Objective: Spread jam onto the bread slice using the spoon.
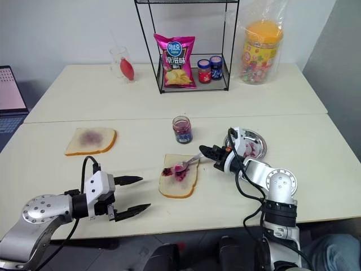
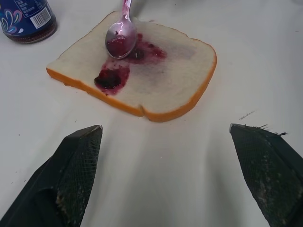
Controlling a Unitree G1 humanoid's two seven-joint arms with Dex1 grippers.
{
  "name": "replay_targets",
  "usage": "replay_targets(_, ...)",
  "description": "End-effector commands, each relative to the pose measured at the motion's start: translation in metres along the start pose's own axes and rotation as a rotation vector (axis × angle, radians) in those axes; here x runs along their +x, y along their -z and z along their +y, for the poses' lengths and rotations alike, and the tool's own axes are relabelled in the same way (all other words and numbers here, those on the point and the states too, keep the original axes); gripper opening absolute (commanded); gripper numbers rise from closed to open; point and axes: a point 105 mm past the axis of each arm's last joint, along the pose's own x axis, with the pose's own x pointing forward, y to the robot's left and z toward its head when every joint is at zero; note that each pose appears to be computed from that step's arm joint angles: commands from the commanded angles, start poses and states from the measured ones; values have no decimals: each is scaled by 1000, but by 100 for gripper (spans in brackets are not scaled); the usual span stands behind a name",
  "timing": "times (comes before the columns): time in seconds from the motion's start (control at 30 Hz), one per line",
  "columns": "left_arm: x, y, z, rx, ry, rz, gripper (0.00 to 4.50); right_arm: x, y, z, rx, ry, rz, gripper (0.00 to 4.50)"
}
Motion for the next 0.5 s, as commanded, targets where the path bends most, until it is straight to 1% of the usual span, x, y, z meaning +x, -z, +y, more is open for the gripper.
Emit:
replay_targets(0.03, -1, -8, 2, 38, -10, -21, 450, -1, -3, 14, -3, -49, -27, 3)
replay_targets(0.23, 0, -10, 3, 40, -7, -21, 450, 11, 6, 19, -20, -36, 3, 3)
replay_targets(0.5, 3, -13, 4, 43, -4, -26, 450, 24, 13, 15, -67, 7, 24, 3)
